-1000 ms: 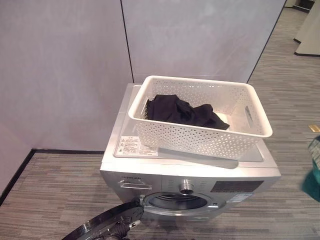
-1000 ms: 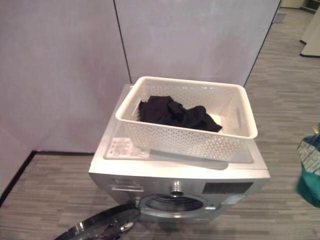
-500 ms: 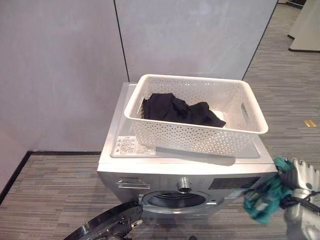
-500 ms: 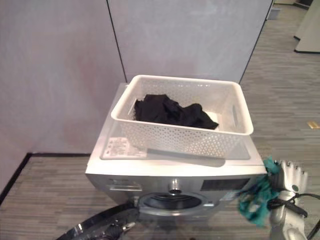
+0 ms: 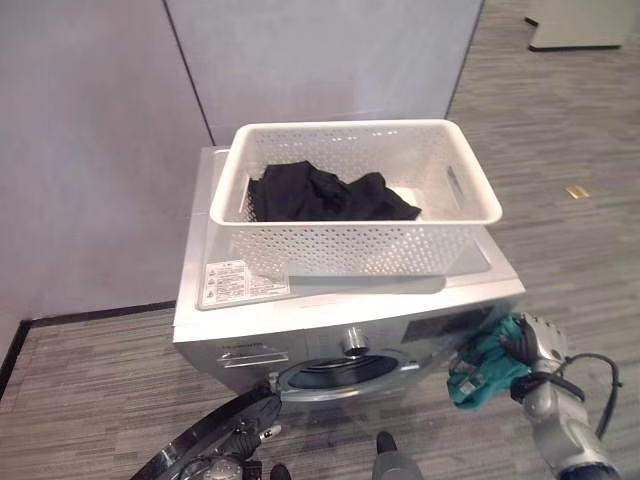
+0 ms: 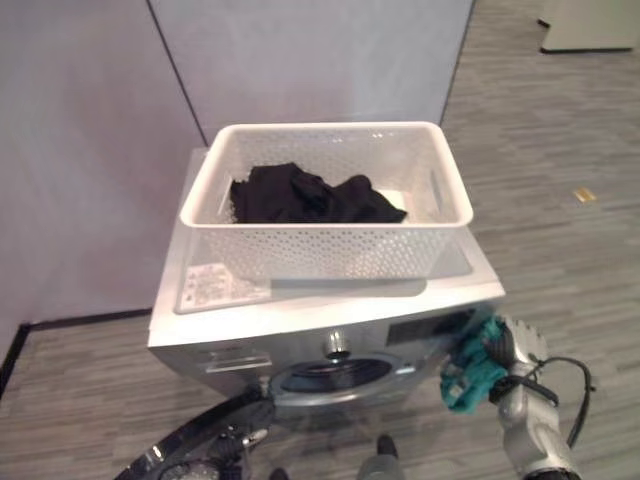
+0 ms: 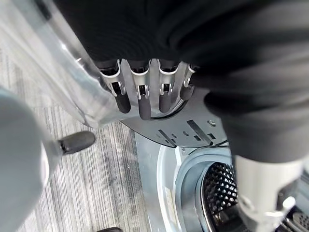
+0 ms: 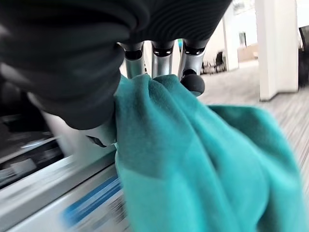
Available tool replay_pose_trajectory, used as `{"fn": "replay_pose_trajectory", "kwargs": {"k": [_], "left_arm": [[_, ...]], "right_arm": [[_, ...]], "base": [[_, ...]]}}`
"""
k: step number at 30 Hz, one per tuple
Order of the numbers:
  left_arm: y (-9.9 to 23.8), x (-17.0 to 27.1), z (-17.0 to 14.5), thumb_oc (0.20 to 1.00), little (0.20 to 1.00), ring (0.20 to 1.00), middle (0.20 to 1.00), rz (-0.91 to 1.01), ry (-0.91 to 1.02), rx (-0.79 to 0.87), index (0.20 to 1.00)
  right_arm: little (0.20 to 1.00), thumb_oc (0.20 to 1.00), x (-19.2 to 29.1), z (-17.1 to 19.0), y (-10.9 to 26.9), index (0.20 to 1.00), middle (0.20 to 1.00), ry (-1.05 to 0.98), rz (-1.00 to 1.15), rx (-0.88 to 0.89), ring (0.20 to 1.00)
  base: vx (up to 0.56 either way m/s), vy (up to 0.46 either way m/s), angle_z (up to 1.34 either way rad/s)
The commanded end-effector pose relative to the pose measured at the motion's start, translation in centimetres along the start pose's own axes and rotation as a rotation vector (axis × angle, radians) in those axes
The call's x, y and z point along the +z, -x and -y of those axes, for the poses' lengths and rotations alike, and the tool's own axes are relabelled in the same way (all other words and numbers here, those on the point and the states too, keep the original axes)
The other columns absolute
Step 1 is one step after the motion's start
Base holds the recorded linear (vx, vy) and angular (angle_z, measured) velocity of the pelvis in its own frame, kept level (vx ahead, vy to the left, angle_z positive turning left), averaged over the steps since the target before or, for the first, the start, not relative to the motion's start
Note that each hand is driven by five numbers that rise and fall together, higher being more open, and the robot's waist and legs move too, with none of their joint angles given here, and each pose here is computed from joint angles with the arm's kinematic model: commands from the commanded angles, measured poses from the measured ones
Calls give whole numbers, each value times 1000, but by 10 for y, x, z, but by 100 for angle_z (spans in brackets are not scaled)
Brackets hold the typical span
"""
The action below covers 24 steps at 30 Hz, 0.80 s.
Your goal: Grab the laundry basket,head to the washer,open it,put in the laundry and shut it.
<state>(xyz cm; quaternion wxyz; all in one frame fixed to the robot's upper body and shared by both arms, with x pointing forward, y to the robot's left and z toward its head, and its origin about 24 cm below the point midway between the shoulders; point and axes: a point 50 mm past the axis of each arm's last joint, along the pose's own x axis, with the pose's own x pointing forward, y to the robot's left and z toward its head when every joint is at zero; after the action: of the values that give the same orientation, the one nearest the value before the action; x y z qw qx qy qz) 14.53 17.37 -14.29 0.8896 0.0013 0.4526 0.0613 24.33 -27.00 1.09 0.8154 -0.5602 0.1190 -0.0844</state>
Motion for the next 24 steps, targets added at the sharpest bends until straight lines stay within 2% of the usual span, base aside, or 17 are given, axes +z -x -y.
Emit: {"fn": "replay_pose_trajectory", "kwargs": {"k": [1, 5, 7, 11, 13, 20, 23, 24], "left_arm": [[-6, 88, 22, 1000, 1000, 1000, 1000, 317, -46, -86, 1000], [-2, 96, 30, 1000, 1000, 1000, 1000, 360, -37, -127, 1000], [1, 106, 43, 1000, 1000, 1000, 1000, 395, -25, -173, 1000], [6, 126, 75, 1000, 1000, 1000, 1000, 463, -118, -249, 1000], [9, 136, 84, 1000, 1000, 1000, 1000, 500, -141, -267, 1000], [14, 120, 86, 1000, 1000, 1000, 1000, 482, -110, -319, 1000], [14, 121, 89, 1000, 1000, 1000, 1000, 511, -232, -296, 1000], [14, 124, 93, 1000, 1000, 1000, 1000, 545, -338, -273, 1000]], "right_arm": [[200, 200, 56, 4, -10, 200, 200, -99, 255, 28, 200], [200, 200, 89, -10, -5, 200, 200, -185, 379, 124, 200], [200, 200, 107, -8, -5, 200, 200, -206, 447, 123, 200], [200, 200, 133, -4, -7, 200, 200, -269, 545, 124, 200], [200, 200, 142, 0, -4, 200, 200, -280, 593, 128, 200], [200, 200, 158, 6, 6, 200, 200, -343, 695, 167, 200], [200, 200, 163, 11, 11, 200, 200, -415, 720, 153, 200], [200, 200, 167, 14, 14, 200, 200, -457, 736, 142, 200]], "base": [[-156, -134, 12], [-214, -301, 16], [-322, -357, 12], [-320, -239, 46], [-275, -120, 121], [-75, 1, 2], [25, 43, 21], [34, 10, 39]]}}
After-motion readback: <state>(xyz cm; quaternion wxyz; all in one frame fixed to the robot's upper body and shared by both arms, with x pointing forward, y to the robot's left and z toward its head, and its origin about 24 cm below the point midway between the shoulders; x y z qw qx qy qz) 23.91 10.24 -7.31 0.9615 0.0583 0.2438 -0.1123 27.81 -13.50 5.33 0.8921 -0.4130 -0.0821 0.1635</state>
